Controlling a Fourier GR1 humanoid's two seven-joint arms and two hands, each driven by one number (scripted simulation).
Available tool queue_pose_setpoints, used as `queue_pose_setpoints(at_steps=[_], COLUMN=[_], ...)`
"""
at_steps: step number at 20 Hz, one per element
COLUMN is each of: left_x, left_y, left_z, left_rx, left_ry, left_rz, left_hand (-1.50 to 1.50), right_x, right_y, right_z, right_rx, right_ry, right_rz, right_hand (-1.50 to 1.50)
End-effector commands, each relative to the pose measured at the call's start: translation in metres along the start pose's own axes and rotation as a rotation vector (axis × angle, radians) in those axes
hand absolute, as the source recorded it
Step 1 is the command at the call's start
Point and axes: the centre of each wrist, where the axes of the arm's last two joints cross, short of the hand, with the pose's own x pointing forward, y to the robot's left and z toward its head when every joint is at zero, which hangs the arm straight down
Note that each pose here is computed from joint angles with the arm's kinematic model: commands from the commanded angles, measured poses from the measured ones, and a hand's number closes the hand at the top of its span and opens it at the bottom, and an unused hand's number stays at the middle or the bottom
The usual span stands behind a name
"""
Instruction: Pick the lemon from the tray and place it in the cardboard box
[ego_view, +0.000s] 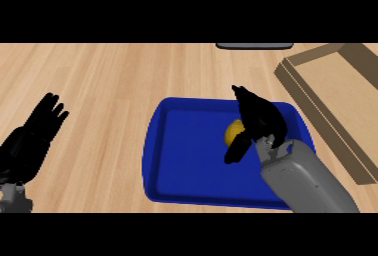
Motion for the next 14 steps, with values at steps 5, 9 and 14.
queue_pose_setpoints(at_steps=[5, 9, 14], left_x=[0.012, -0.006, -0.005], left_y=[-0.024, -0.003, 0.02], left_z=[0.0, -0.002, 0.01], left_rx=[-0.011, 0.003, -0.012], left_ry=[-0.006, -0.002, -0.016], left_rz=[0.006, 0.014, 0.011], left_hand=[0.0, 0.0, 0.0], right_x=[-0.002, -0.004, -0.008], right_y=[0.016, 0.029, 0.031], right_z=[-0.022, -0.011, -0.022], right_rx=[0.036, 0.05, 0.053], right_ry=[0.149, 0.144, 0.155], right_rz=[0.083, 0.084, 0.073], right_hand=[-1.5, -1.5, -1.5])
